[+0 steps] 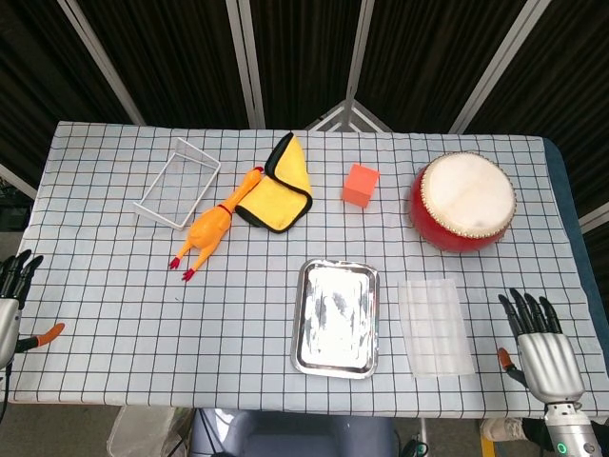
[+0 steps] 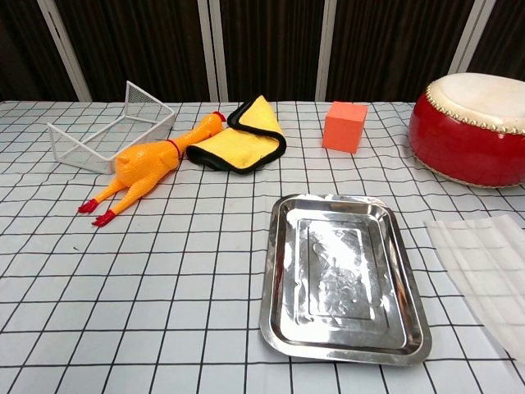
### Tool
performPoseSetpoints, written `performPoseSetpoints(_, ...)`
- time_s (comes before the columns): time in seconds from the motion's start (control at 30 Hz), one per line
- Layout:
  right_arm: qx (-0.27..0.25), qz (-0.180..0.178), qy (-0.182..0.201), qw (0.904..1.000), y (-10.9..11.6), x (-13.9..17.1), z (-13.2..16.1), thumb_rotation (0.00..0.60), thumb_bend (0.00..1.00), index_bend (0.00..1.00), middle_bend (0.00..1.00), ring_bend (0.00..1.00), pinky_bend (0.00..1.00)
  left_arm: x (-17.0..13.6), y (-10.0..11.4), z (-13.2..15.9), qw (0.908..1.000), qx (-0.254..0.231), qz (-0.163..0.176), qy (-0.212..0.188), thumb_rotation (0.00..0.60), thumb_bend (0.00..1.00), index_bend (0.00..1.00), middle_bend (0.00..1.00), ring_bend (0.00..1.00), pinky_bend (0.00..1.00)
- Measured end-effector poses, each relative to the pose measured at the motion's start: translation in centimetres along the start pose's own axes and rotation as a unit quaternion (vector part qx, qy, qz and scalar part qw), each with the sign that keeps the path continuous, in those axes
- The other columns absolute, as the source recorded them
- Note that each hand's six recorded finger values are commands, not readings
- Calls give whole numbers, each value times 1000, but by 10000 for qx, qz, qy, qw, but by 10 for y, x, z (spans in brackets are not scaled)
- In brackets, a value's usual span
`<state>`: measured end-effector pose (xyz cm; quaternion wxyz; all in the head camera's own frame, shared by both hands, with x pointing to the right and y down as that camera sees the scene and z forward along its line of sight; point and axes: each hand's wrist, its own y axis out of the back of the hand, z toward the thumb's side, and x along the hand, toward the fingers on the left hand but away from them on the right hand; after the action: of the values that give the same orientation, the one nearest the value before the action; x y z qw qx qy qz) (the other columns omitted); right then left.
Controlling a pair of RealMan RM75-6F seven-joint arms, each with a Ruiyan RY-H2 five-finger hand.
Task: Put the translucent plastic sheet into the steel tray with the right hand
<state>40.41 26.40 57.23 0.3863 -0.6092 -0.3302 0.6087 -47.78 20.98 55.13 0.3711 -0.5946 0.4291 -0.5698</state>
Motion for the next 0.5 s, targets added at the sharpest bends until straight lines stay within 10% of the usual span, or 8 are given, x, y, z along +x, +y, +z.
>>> performPoseSetpoints(0.5,1274,904,147,9876,-70,18,29,600,414,0,0,0,0,1,4,2,9999,-83,46,-71,600,0,0,0,0,0)
